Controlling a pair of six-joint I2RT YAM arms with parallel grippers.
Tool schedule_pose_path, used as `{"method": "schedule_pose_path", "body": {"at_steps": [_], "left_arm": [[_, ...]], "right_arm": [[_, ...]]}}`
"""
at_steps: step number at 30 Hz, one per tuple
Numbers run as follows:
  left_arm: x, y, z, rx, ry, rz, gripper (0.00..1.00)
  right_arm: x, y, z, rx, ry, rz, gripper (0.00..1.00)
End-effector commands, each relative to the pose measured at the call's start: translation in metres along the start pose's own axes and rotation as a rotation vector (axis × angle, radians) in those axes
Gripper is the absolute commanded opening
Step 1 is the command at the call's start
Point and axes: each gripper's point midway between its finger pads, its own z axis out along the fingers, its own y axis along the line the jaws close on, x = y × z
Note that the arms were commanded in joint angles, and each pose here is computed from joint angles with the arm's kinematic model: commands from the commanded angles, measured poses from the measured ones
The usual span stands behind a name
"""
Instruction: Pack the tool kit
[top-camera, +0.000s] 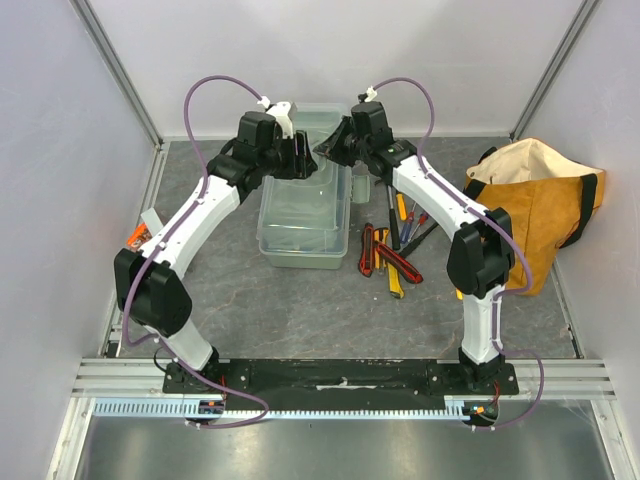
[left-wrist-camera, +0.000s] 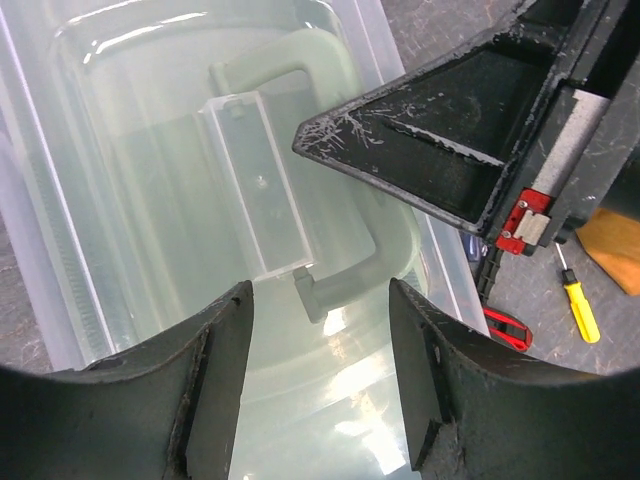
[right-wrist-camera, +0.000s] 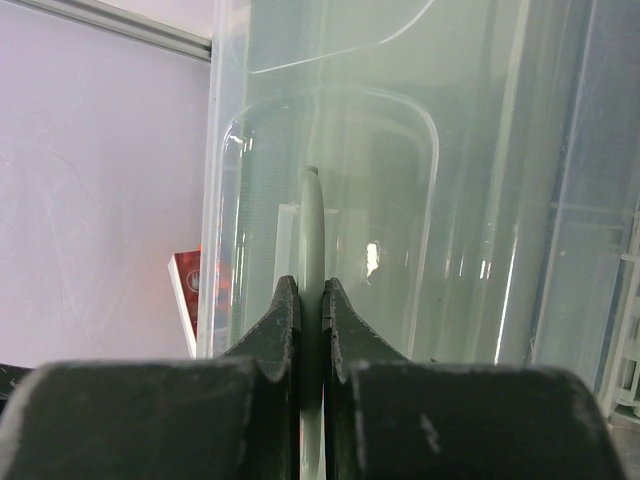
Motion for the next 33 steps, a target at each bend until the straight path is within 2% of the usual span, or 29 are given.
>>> {"method": "schedule_pose_path", "body": {"at_steps": [1, 9, 19, 25, 33], "left_arm": [[-0.024, 0.001, -0.013, -0.023, -0.101, 0.048, 0.63], [-0.004, 0.011, -0.007, -0.049, -0.058, 0.034, 0.63], [0.001, 0.013, -0.006, -0.053, -0.058, 0.023, 0.64], [0.010, 0.012, -0.006, -0.035, -0.044, 0.025, 0.70], [0.026, 0.016, -0.008, -0.042, -0.017, 0.021, 0.68]], "right_arm": [[0.025, -0.010, 0.010, 0.035, 0.027, -0.038, 0.00], [0.025, -0.027, 0.019, 0.078, -0.024, -0.005, 0.00], [0.026, -0.042, 0.027, 0.126, -0.050, -0.010, 0.00], [0.035, -0.058, 0.037, 0.154, -0.050, 0.020, 0.00], [0.020, -0.073, 0.038, 0.188, -0.163, 0.007, 0.00]]}}
